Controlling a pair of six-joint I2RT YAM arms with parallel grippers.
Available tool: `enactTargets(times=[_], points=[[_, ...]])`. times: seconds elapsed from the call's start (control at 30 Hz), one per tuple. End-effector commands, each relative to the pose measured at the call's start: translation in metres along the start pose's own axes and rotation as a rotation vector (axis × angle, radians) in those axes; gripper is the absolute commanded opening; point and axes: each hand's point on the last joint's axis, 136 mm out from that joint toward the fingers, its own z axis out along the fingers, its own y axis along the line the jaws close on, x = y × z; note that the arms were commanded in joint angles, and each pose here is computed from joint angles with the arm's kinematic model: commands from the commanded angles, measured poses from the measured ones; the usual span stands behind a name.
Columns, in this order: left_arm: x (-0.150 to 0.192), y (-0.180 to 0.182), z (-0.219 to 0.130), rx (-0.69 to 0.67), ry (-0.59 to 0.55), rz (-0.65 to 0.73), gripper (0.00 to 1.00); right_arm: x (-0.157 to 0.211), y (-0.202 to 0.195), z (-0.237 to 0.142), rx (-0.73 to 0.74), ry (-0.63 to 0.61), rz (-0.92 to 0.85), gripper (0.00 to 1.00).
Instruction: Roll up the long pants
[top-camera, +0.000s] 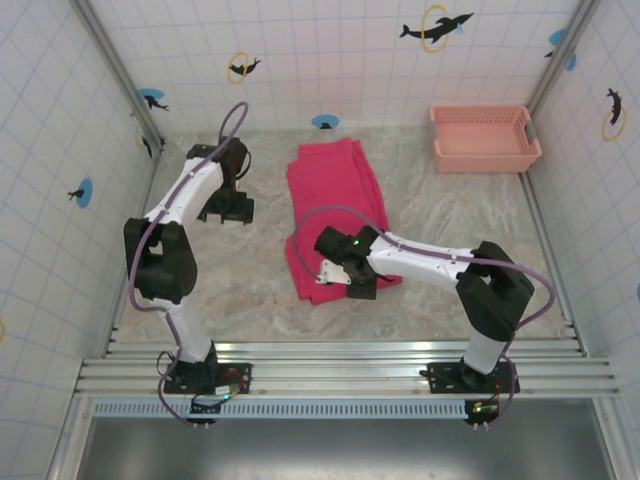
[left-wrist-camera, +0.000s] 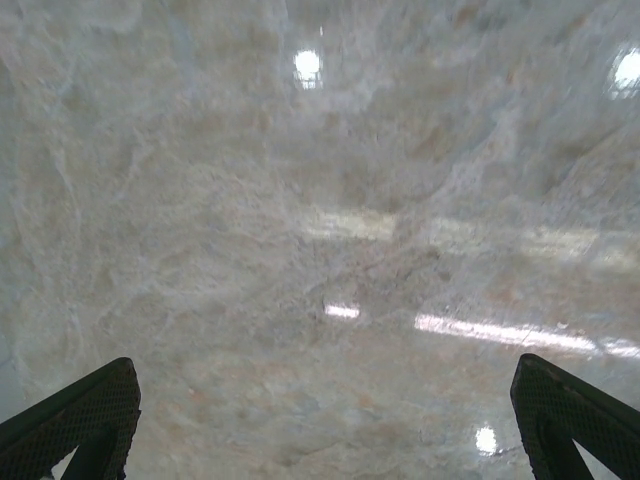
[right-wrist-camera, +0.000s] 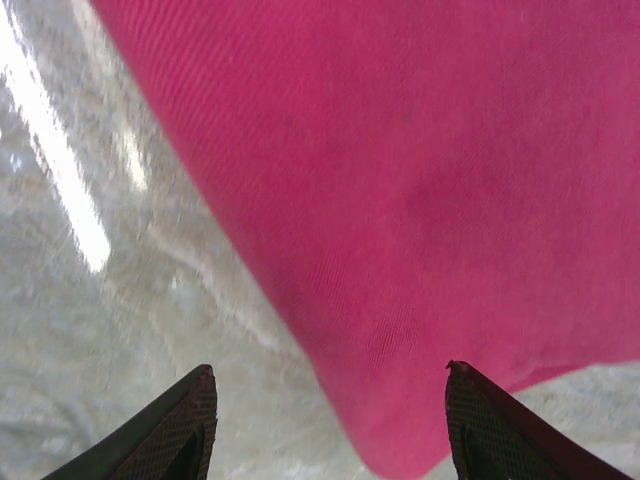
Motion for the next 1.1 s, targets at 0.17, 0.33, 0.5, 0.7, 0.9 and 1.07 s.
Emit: enactTargets(times=[0.17, 0.33, 0.5, 0.7, 0.9, 1.07], points=[[0.026, -0.002, -0.015, 0.063, -0.016, 0.017, 0.98, -0.023, -0.003, 0.038, 0.046, 0.038, -0.038, 0.61], [0.035, -0.001, -0.016, 0.066, -0.009, 0.037, 0.98, -0.035, 0.003, 0.05, -0.004, 0.045, -0.034, 0.45], [0.039, 0.001, -0.016, 0.058, -0.004, 0.06, 0.97, -0.056, 0.02, 0.026, -0.111, -0.017, -0.06, 0.24], [0.041, -0.003, -0.017, 0.085, -0.006, 0.083, 0.97, -0.07, 0.06, -0.031, -0.434, -0.08, -0.027, 0.19], [0.048, -0.006, -0.018, 0.084, -0.014, 0.119, 0.98, -0.095, 0.081, -0.077, -0.822, -0.12, 0.103, 0.19], [0.055, -0.02, -0.024, 0.104, -0.022, 0.184, 0.97, -0.114, 0.059, -0.06, -0.966, -0.103, 0.263, 0.19]])
